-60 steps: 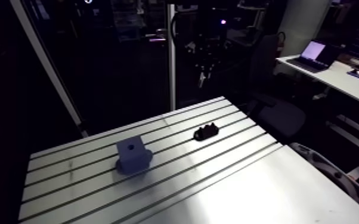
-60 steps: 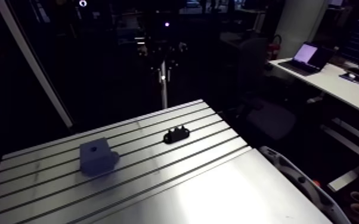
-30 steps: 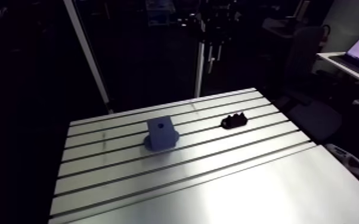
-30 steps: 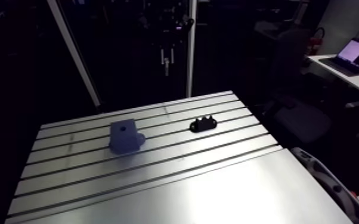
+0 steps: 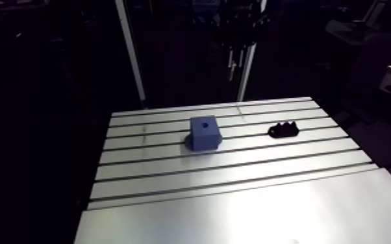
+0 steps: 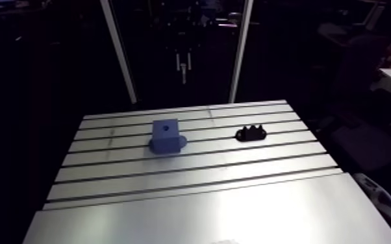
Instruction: Pick up the M10 bolt and insert it into the hex recess until seated.
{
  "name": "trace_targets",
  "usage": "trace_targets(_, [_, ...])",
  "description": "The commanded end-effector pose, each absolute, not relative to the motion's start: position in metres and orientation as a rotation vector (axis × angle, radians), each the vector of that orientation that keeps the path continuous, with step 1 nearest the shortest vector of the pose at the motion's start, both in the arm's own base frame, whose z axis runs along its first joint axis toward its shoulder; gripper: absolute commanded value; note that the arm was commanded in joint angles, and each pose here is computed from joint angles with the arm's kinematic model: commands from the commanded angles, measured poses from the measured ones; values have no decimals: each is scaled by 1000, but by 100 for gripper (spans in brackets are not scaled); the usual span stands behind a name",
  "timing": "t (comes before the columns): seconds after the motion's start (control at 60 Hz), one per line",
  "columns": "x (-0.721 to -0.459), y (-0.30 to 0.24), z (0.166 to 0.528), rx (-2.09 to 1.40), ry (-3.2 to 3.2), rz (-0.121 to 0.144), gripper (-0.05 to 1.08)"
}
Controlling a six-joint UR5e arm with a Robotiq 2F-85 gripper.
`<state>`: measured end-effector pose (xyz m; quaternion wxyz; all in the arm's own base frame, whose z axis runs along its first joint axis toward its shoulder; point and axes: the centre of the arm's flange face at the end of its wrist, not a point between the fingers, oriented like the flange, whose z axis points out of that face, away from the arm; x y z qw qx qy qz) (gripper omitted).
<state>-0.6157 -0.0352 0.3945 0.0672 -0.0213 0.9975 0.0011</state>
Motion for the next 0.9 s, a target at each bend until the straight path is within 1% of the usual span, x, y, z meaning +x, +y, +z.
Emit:
trace_targets(0.017, [-613, -53, 383, -32, 3017, 29, 76])
trace_targets(0.083, [-610, -57, 383, -37, 3013, 33, 76])
trace_targets(0.1, [-609, -60, 384, -53, 3012, 42, 76])
trace_targets(0.117, [-609, -60, 384, -53, 3012, 42, 76])
trace_targets(0.15, [-608, -61, 387, -74, 3017, 78, 76])
trace_targets(0.167, [-608, -61, 387, -74, 3017, 78, 76])
trace_targets(0.183, [-607, -60, 388, -73, 3017, 98, 76])
trace_targets(0.2, [-607, -60, 388, -73, 3017, 98, 76])
trace_targets(0.217, [-607, -60, 389, -74, 3015, 112, 76])
trace_targets(0.233, [-607, -60, 389, -74, 3015, 112, 76])
trace_targets(0.25, [-606, -59, 389, -74, 3015, 118, 76])
trace_targets(0.3, [-605, -60, 389, -76, 3014, 115, 76])
trace_targets(0.317, [-604, -61, 387, -78, 3011, 106, 76])
trace_targets(0.367, [-603, -63, 383, -79, 3002, 107, 76])
trace_targets(0.383, [-602, -65, 381, -81, 2998, 119, 76])
trace_targets(0.4, [-602, -65, 381, -81, 2998, 119, 76])
trace_targets(0.433, [-601, -68, 378, -94, 2993, 116, 76])
trace_targets(0.45, [-602, -70, 377, -105, 2991, 109, 76])
trace_targets(0.517, [-602, -73, 374, -101, 2988, 111, 76])
trace_targets(0.583, [-604, -76, 372, -110, 2991, 108, 76])
trace_targets(0.667, [-608, -82, 365, -119, 2993, 96, 76])
trace_targets(0.9, [-615, -89, 347, -133, 3001, 91, 76])
